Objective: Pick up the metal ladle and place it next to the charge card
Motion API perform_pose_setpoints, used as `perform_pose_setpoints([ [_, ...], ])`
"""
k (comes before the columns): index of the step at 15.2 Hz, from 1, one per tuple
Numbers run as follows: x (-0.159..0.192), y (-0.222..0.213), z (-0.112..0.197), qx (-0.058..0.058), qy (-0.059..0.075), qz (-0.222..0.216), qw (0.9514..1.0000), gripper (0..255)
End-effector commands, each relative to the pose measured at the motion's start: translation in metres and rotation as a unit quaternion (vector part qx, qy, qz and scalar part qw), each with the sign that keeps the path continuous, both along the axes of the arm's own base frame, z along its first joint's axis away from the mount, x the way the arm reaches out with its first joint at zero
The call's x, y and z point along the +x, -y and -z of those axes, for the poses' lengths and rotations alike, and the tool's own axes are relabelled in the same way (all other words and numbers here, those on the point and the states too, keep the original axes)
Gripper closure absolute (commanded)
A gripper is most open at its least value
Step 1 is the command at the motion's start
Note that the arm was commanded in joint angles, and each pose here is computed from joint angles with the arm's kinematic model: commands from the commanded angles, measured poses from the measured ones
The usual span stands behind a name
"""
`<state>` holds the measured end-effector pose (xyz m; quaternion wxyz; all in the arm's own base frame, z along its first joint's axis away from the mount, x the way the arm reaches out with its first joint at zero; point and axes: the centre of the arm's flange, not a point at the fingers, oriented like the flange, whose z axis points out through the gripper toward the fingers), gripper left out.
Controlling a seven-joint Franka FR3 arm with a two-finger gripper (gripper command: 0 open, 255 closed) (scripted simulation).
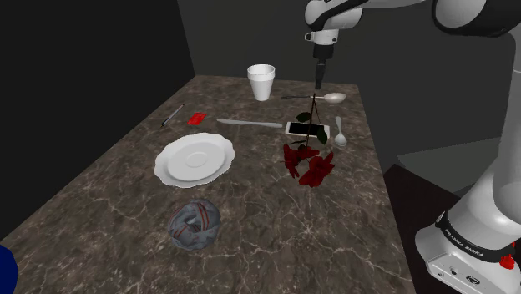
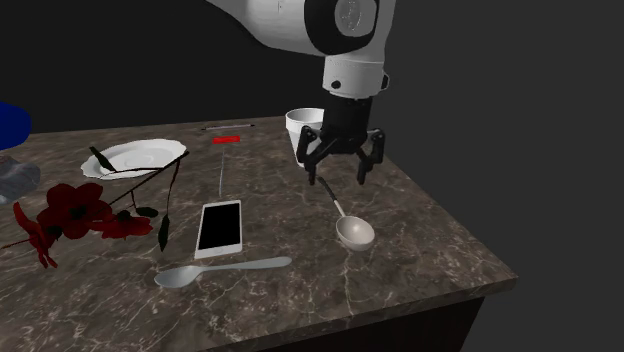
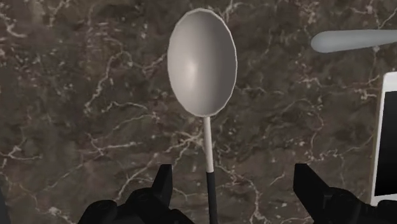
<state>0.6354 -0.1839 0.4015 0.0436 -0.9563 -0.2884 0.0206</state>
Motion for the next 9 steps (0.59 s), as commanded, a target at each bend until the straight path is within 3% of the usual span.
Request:
perform_pose_setpoints([
  [1, 0.020, 0.003, 0.020, 0.004, -0.008, -0.025, 0.9997, 0],
  [9, 0.022, 0.000, 0.061, 0.005, -0.010, -0.030, 0.9995, 0],
])
